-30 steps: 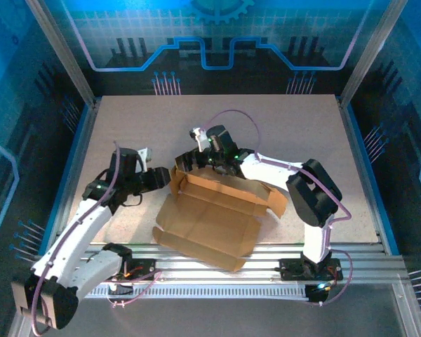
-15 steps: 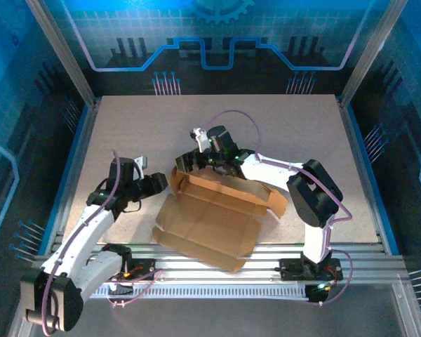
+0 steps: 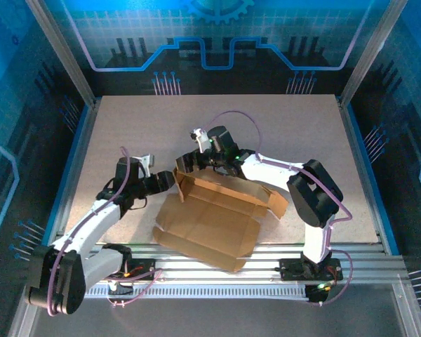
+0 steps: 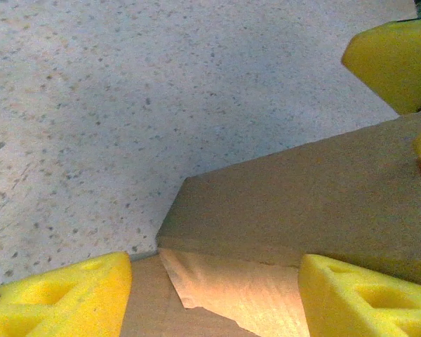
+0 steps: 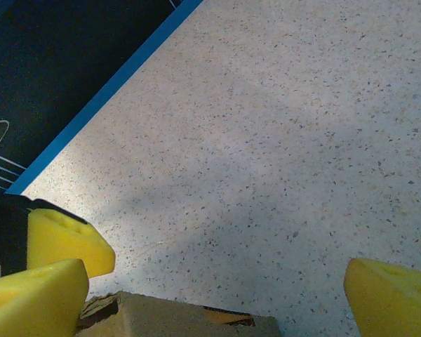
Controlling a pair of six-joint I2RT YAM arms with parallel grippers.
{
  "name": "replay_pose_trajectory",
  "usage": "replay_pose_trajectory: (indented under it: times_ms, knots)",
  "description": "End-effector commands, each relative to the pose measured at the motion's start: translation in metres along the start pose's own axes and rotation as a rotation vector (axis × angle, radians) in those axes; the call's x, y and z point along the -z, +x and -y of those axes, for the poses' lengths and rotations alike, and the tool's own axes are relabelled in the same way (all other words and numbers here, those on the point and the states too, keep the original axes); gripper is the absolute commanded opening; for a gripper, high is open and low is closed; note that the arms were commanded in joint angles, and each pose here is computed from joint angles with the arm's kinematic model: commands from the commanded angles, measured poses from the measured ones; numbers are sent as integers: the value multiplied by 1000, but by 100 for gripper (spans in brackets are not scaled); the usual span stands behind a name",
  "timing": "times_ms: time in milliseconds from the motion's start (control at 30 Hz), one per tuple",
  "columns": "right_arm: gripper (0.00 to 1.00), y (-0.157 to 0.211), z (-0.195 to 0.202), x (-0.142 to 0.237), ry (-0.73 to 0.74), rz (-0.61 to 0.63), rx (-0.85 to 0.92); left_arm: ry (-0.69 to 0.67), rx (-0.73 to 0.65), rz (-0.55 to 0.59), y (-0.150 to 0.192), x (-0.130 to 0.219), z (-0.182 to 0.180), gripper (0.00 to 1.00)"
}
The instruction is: Fold the paper box
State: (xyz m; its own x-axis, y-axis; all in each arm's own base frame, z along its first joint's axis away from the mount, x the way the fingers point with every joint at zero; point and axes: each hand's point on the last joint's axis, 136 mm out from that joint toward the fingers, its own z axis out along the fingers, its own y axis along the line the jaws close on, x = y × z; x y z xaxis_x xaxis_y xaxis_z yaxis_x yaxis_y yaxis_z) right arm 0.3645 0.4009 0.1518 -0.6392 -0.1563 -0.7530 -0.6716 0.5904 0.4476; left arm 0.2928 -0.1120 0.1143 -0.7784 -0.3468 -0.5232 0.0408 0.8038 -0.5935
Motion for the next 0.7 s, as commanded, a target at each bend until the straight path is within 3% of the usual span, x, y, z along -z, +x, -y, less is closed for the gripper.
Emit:
replay_pose_trajectory:
  times_ms: [0, 667]
  knots:
    - [94, 27, 10, 1, 13, -84, -52, 80, -94, 9, -1, -6, 17, 65]
    - [83, 32, 10, 5, -66, -109, -168, 77, -224, -24, 20, -33, 23, 65]
